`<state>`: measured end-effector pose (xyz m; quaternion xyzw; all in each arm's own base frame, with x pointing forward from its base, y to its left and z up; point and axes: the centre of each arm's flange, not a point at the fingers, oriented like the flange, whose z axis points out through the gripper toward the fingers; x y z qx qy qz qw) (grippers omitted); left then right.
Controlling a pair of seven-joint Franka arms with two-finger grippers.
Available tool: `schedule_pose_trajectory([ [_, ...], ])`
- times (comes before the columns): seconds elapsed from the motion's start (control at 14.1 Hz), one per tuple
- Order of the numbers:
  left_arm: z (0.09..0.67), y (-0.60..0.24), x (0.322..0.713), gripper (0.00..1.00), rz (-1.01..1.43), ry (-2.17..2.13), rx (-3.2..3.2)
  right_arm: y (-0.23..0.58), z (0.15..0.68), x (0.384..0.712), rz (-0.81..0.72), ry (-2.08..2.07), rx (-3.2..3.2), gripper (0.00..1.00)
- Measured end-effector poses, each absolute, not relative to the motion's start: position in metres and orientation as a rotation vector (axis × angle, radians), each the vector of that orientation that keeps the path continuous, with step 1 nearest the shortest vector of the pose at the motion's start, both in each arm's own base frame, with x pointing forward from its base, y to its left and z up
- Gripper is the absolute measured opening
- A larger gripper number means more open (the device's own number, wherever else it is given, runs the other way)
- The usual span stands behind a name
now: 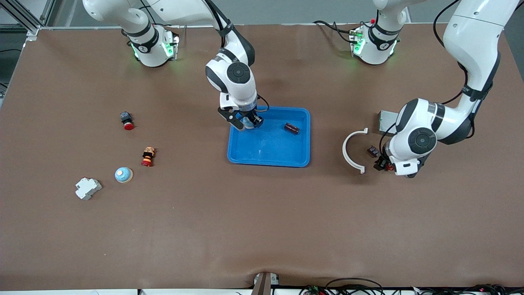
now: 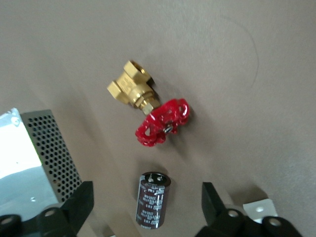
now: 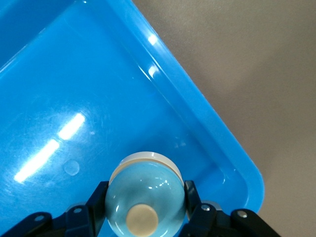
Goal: Place electrolytic capacitor and blue bell in tray
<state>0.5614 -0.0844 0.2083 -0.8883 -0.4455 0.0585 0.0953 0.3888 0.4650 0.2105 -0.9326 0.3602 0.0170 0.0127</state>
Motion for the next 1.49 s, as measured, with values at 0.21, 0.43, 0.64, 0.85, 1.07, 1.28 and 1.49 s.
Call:
schedule_pose_trajectory([
  [0.21,0.192,-0.091,0.547,0.77,0.146,-1.306,-2.688,0.464,0.2,0.39,0.045,1.124,-2.901,0.66],
  [0.43,0.183,-0.092,0.537,0.6,0.149,-1.289,-2.7,0.465,0.189,0.393,0.043,1.13,-2.902,0.66],
  [0.64,0.186,-0.091,0.539,0.33,0.134,-1.302,-2.703,0.472,0.185,0.399,0.038,1.153,-2.887,0.66],
  [0.85,0.204,-0.09,0.546,0.34,0.078,-1.314,-2.712,0.478,0.183,0.405,0.033,1.156,-2.876,0.66],
  [1.07,0.238,-0.105,0.556,0.34,-0.006,-1.306,-2.737,0.479,0.183,0.406,0.031,1.161,-2.872,0.66],
  [1.28,0.267,-0.139,0.565,0.34,-0.038,-1.349,-2.728,0.477,0.182,0.408,0.028,1.166,-2.872,0.92],
  [1.49,0.286,-0.182,0.562,0.34,-0.041,-1.39,-2.723,0.477,0.184,0.411,0.006,1.15,-2.88,1.0],
])
